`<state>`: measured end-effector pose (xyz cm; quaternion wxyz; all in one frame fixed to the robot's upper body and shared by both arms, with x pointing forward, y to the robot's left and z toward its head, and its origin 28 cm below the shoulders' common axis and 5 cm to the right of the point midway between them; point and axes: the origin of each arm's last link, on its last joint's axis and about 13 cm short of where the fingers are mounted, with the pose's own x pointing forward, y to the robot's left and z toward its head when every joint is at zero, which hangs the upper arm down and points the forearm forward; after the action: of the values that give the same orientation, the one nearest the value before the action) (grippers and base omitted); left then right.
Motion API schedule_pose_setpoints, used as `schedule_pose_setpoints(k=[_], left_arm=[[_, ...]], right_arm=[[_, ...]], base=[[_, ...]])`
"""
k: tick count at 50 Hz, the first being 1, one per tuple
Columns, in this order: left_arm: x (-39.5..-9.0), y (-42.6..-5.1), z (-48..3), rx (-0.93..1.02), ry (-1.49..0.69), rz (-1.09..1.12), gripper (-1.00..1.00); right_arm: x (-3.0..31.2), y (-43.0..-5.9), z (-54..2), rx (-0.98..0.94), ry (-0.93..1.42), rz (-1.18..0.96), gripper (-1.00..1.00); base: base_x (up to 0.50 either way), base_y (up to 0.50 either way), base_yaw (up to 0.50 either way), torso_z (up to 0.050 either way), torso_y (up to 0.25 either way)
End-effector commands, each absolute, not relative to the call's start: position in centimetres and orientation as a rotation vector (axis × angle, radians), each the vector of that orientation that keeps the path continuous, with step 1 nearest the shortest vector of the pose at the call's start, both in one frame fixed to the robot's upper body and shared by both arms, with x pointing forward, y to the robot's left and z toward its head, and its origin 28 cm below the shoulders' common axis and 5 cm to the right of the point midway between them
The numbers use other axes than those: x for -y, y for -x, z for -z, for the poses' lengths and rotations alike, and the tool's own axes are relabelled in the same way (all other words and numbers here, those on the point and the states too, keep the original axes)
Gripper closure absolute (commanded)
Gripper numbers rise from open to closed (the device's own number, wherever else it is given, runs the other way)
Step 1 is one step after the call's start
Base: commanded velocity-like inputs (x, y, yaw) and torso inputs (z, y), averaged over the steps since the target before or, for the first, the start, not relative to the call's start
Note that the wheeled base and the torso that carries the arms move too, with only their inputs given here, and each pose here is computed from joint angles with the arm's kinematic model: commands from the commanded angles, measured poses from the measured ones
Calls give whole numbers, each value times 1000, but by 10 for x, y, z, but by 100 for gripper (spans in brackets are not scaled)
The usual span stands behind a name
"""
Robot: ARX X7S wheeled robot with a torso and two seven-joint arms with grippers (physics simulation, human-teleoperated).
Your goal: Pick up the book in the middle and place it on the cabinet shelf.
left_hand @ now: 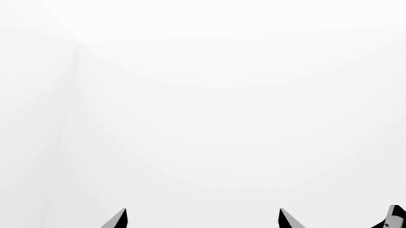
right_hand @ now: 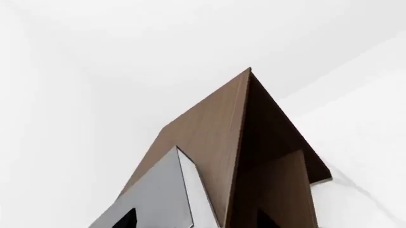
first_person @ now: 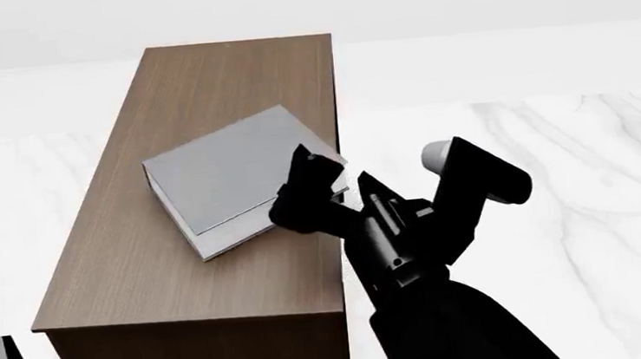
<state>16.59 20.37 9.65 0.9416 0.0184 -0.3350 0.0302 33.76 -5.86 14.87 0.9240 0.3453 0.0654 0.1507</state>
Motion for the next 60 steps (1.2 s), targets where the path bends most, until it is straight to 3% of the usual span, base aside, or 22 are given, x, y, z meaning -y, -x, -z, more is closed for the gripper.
schedule_pose_setpoints(k=[1, 27, 43, 60], left_arm=[[-204, -167, -99, 707, -49, -64, -100], [-204, -167, -97, 700, -43, -63, -100], [-204, -168, -97, 697, -44, -67, -100], [-206, -172, -98, 684, -35, -87, -100]], right_arm=[[65, -339, -143, -119, -610, -258, -100], [91, -335, -153, -13, -555, -159, -100], [119, -295, -168, 110, -561, -38, -100], [123, -264, -163, 230, -437, 9, -100]], base=[[0, 0, 0, 0, 0], [0, 0, 0, -1, 0], [0, 0, 0, 0, 0], [0, 0, 0, 0, 0]])
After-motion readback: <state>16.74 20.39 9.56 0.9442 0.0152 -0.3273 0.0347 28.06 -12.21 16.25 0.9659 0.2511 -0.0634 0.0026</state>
